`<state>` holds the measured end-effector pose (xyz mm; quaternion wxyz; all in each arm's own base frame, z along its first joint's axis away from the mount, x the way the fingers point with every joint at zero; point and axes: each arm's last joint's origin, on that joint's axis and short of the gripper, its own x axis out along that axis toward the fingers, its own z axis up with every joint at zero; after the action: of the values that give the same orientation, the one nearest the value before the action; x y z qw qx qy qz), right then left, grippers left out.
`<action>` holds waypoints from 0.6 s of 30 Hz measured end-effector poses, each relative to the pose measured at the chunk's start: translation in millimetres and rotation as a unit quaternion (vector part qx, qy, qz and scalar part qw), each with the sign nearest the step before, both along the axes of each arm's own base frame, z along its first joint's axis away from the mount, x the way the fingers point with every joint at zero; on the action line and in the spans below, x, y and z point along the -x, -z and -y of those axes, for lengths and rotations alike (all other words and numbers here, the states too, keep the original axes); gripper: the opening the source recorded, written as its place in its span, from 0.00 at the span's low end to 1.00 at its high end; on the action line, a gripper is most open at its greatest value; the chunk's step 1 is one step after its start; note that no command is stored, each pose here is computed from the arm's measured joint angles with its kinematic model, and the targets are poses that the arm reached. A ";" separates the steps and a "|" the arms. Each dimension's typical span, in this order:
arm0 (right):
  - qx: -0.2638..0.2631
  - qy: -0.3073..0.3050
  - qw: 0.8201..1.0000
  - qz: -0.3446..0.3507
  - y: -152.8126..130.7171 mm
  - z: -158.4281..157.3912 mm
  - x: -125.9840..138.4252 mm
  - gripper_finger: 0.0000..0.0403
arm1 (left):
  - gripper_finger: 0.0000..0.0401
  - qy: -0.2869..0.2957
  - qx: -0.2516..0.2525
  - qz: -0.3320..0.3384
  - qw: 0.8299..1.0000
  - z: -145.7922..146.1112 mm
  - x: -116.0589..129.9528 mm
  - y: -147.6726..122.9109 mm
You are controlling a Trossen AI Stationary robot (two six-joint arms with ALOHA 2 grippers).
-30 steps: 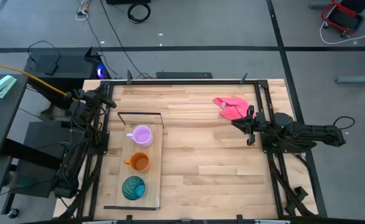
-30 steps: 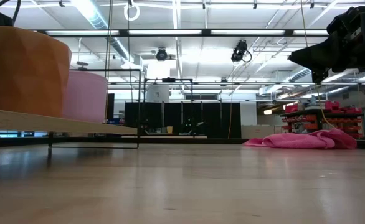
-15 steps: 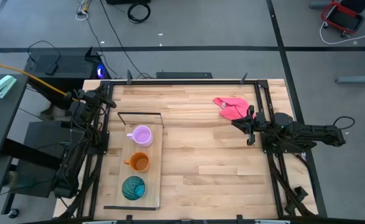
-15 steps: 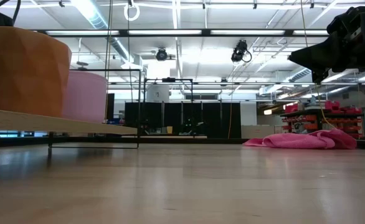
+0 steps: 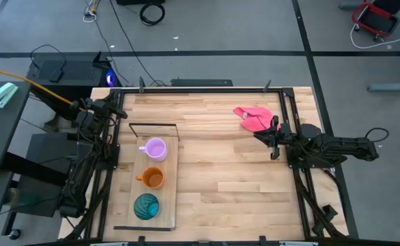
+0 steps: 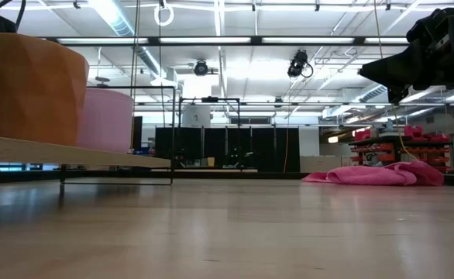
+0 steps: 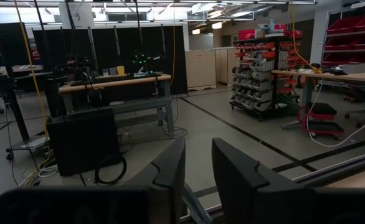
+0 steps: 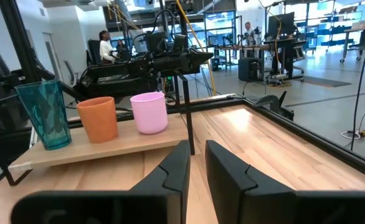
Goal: Stack small to large cups/mugs on shelf
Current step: Return to home position
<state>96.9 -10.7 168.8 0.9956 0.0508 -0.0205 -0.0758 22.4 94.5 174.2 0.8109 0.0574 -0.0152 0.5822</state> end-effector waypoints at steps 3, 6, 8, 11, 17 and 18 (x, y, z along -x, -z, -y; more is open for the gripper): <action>0.000 0.000 1.000 0.000 0.0 0.0 0.0 0.15 | 0.22 0.000 0.000 0.000 1.000 0.0 0.0 0.0; 0.000 0.000 1.000 0.000 0.0 0.0 0.0 0.15 | 0.21 0.000 0.000 0.000 1.000 0.0 0.0 -0.1; 0.000 0.000 1.000 0.000 0.0 0.0 0.0 0.15 | 0.21 0.000 0.000 0.000 1.000 0.0 0.0 -0.1; 0.000 0.000 1.000 0.000 0.0 0.0 0.0 0.15 | 0.20 0.000 0.000 0.000 1.000 0.0 0.0 0.0; 0.000 0.000 1.000 0.000 0.0 0.0 0.0 0.15 | 0.21 0.000 0.000 0.000 1.000 0.0 0.0 -0.1; 0.000 0.000 1.000 0.000 0.0 0.0 0.0 0.15 | 0.22 0.000 0.000 0.000 1.000 0.0 0.0 0.0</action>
<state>96.9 -10.7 168.8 0.9956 0.0508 -0.0204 -0.0758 22.5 94.5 174.2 0.8110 0.0574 -0.0153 0.5820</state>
